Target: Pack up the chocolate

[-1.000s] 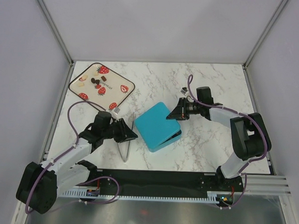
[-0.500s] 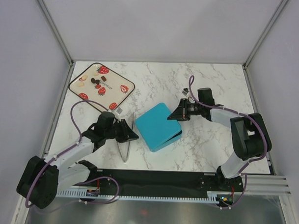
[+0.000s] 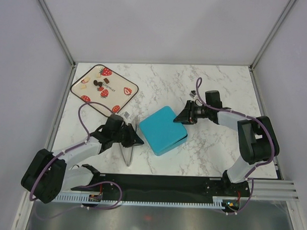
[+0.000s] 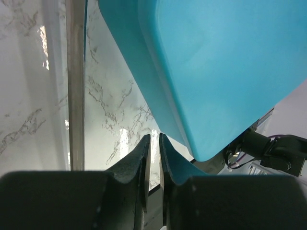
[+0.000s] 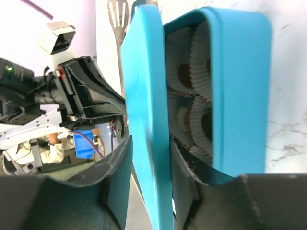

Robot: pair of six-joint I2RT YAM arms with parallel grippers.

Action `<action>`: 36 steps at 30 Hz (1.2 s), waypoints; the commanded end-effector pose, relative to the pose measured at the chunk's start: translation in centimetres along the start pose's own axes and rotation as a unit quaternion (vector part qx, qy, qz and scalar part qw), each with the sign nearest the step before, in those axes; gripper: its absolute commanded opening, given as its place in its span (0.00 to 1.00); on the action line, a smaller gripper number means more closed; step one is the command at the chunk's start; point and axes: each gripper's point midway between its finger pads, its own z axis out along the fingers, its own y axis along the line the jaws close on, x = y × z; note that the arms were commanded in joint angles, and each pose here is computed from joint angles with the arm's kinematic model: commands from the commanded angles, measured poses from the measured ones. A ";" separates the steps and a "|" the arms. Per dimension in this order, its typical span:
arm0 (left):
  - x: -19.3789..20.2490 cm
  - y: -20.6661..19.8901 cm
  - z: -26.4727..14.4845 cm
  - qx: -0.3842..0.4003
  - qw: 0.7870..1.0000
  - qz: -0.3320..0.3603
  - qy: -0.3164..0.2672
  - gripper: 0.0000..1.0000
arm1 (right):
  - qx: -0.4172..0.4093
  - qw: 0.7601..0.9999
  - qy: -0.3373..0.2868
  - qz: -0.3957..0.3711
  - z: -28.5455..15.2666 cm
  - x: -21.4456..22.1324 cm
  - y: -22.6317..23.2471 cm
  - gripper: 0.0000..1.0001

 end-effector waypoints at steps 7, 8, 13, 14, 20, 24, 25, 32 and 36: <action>-3.1 -3.0 0.6 0.017 0.999 0.019 -0.040 0.18 | 0.055 0.998 -0.033 -0.008 -1.5 -1.6 -1.9 0.51; -3.0 -2.9 0.7 0.015 0.999 0.018 -0.039 0.18 | 0.066 0.997 -0.034 -0.008 -1.7 -1.8 -2.1 0.52; -3.0 -3.0 1.4 0.010 0.999 0.018 -0.029 0.17 | 0.146 0.987 -0.069 -0.026 -3.2 -3.7 -3.1 0.59; -2.9 -3.0 1.5 0.010 0.999 0.019 -0.027 0.17 | 0.171 0.982 -0.078 -0.026 -3.6 -4.1 -3.7 0.60; -3.2 -3.5 2.0 0.014 0.999 0.024 -0.029 0.17 | 0.198 0.976 -0.076 -0.054 -4.1 -4.3 -4.0 0.69; -3.3 -3.8 2.4 0.013 0.999 0.026 -0.025 0.17 | 0.193 0.978 -0.050 -0.068 -3.1 -3.0 -4.2 0.71; -3.3 -4.0 2.5 0.014 0.999 0.028 -0.024 0.17 | 0.191 0.978 -0.043 -0.070 -2.7 -2.7 -4.4 0.71; -3.1 -4.0 3.1 0.007 0.999 0.029 -0.016 0.16 | 0.193 0.978 -0.014 -0.078 -1.8 -0.9 -5.3 0.63; -2.9 -3.5 3.3 -0.004 0.999 0.029 -0.017 0.16 | 0.199 0.978 -0.015 -0.062 -1.4 -0.2 -6.5 0.45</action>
